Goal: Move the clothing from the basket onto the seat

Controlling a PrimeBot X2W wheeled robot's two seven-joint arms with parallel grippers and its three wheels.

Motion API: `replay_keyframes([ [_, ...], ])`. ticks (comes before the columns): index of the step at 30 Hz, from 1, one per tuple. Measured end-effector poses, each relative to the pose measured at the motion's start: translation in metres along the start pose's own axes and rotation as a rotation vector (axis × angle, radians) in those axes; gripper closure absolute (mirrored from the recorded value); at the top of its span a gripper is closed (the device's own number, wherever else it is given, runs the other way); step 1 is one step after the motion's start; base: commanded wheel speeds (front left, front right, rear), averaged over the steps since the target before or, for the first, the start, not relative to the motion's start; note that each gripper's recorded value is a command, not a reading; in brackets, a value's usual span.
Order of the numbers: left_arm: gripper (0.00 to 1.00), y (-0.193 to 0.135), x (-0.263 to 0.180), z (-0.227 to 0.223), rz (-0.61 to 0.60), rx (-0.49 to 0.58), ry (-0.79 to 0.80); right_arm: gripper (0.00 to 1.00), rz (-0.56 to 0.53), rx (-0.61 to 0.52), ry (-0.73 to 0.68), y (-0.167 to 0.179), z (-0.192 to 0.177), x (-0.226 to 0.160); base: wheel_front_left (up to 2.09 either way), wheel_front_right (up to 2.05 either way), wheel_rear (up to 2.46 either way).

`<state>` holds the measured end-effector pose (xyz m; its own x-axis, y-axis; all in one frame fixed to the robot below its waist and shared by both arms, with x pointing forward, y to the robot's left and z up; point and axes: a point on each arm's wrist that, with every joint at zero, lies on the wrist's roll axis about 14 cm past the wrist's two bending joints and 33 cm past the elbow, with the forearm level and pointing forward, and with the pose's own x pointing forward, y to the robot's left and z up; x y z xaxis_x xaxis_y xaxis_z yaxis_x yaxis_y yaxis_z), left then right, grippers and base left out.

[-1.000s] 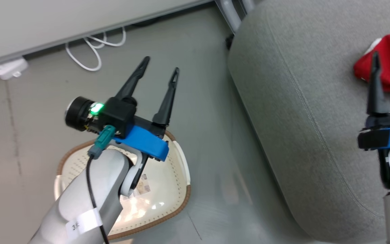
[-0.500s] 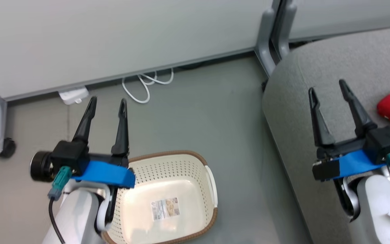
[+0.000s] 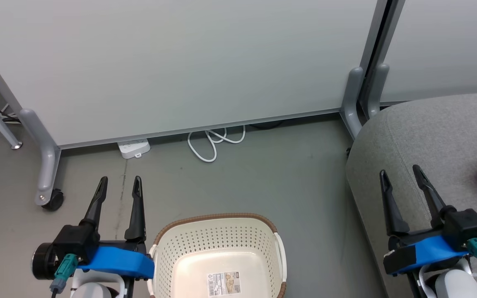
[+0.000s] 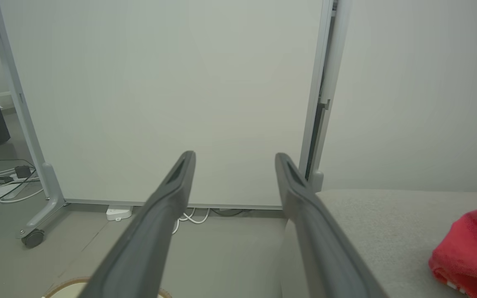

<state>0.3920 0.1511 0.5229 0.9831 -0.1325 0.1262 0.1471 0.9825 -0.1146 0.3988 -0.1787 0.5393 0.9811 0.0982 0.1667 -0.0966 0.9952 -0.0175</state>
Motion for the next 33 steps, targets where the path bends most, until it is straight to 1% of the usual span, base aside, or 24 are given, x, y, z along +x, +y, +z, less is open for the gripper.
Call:
replay_keyframes([
  [13,0.00,0.025,-0.032,-0.001,0.088,-0.004,0.004,0.00,0.006,0.053,0.060,0.013,-0.020,-0.023,0.00,0.00,0.00],
  [20,0.00,0.031,-0.043,-0.007,0.112,-0.011,0.025,0.00,0.001,0.076,0.079,0.014,-0.026,-0.029,0.00,0.00,0.00],
  [33,0.00,0.031,-0.046,-0.010,0.114,-0.023,0.033,0.00,-0.001,0.087,0.088,0.015,-0.029,-0.031,0.00,0.00,0.00],
])
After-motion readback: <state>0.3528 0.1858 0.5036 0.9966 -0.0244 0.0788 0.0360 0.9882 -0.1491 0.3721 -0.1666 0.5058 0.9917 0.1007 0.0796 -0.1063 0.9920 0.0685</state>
